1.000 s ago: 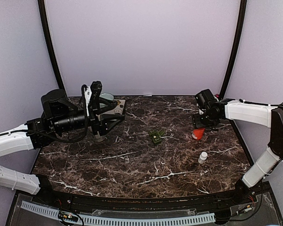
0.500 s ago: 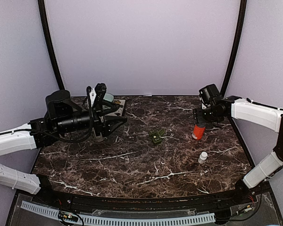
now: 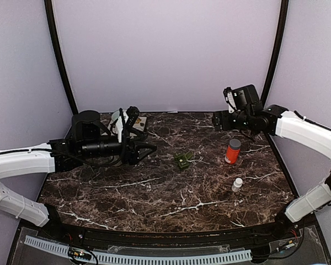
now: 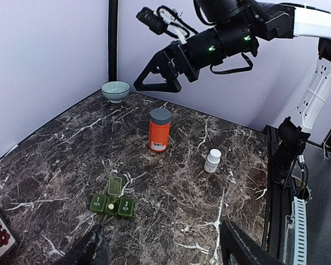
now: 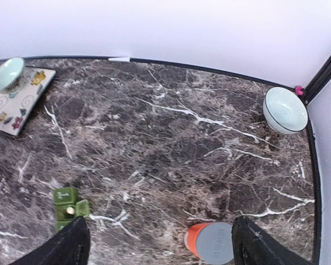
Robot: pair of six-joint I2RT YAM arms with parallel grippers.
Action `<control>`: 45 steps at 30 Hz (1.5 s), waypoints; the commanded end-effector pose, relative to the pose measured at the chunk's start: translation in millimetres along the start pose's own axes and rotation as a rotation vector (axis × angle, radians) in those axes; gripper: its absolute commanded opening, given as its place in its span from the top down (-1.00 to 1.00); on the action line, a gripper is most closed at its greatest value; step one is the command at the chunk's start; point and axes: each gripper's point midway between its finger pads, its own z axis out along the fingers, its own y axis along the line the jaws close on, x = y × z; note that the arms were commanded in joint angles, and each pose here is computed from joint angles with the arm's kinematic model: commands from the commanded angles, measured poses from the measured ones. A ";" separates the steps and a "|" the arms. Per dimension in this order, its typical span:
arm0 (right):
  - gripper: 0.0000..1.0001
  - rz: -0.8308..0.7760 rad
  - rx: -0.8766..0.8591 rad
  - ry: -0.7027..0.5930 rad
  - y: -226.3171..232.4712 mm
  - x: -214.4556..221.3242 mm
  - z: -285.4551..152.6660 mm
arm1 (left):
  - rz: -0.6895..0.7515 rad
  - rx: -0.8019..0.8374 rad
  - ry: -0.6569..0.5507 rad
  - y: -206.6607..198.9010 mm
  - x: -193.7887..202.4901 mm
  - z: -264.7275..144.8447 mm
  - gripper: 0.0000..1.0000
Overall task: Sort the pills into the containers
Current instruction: Close the lid of the pill container on the pill container.
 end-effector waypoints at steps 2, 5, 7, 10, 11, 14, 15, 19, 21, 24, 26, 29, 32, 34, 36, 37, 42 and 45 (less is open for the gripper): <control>-1.00 0.048 -0.149 -0.262 24.0 -62.1 -34.9 | -0.037 -0.029 -0.054 7.4 -11.9 0.2 -0.46; -1.00 0.066 -0.227 -0.348 34.8 -81.6 -48.9 | -0.052 -0.056 -0.067 14.3 -13.2 1.8 -0.50; -1.00 0.082 -0.291 -0.426 41.9 -87.8 -57.0 | -0.061 -0.073 -0.082 19.3 -15.2 2.9 -0.55; -1.00 0.188 -0.367 -0.579 40.7 -107.7 -82.9 | -0.084 -0.072 -0.102 23.8 -19.4 6.9 -0.64; -1.00 0.212 -0.389 -0.633 39.4 -116.1 -92.7 | -0.090 -0.072 -0.104 25.4 -20.3 9.4 -0.71; -0.94 0.164 -0.505 -0.698 53.2 -123.5 -106.6 | -0.124 -0.079 -0.101 32.5 -19.5 17.9 -0.97; -0.87 0.137 -0.529 -0.707 57.2 -124.2 -105.6 | -0.139 -0.079 -0.095 35.4 -18.5 21.3 -0.98; -0.36 0.059 -0.497 -0.605 70.1 -120.4 -67.5 | -0.183 -0.084 -0.071 46.8 -13.0 35.3 -0.98; -0.14 0.063 -0.457 -0.522 72.0 -111.6 -41.5 | -0.198 -0.109 -0.059 54.0 -8.9 41.8 -0.98; 0.09 0.092 -0.394 -0.407 69.9 -90.3 -5.2 | -0.215 -0.139 -0.033 64.3 2.0 52.0 -0.95; 0.19 0.087 -0.364 -0.301 73.5 -75.8 19.9 | -0.226 -0.158 -0.009 70.6 11.3 58.7 -0.89; 0.40 0.085 -0.310 -0.096 79.1 -39.2 66.4 | -0.258 -0.174 0.043 78.1 27.6 71.6 -0.75; 0.42 0.112 -0.308 -0.019 83.1 -14.8 86.6 | -0.297 -0.182 0.098 85.1 43.2 85.8 -0.58; 0.41 0.133 -0.289 0.013 81.0 -1.4 95.7 | -0.324 -0.191 0.129 89.5 54.3 92.8 -0.49; 0.38 0.145 -0.278 0.048 80.9 11.4 102.8 | -0.347 -0.198 0.156 93.3 65.5 99.4 -0.42; 0.35 0.150 -0.277 0.067 81.4 18.0 105.7 | -0.355 -0.201 0.169 95.3 69.9 102.0 -0.41; 0.28 0.186 -0.268 0.143 82.6 49.4 115.1 | -0.406 -0.219 0.222 103.8 90.3 112.9 -0.30; 0.27 0.205 -0.265 0.172 82.7 63.4 117.6 | -0.443 -0.228 0.243 109.1 99.8 118.2 -0.25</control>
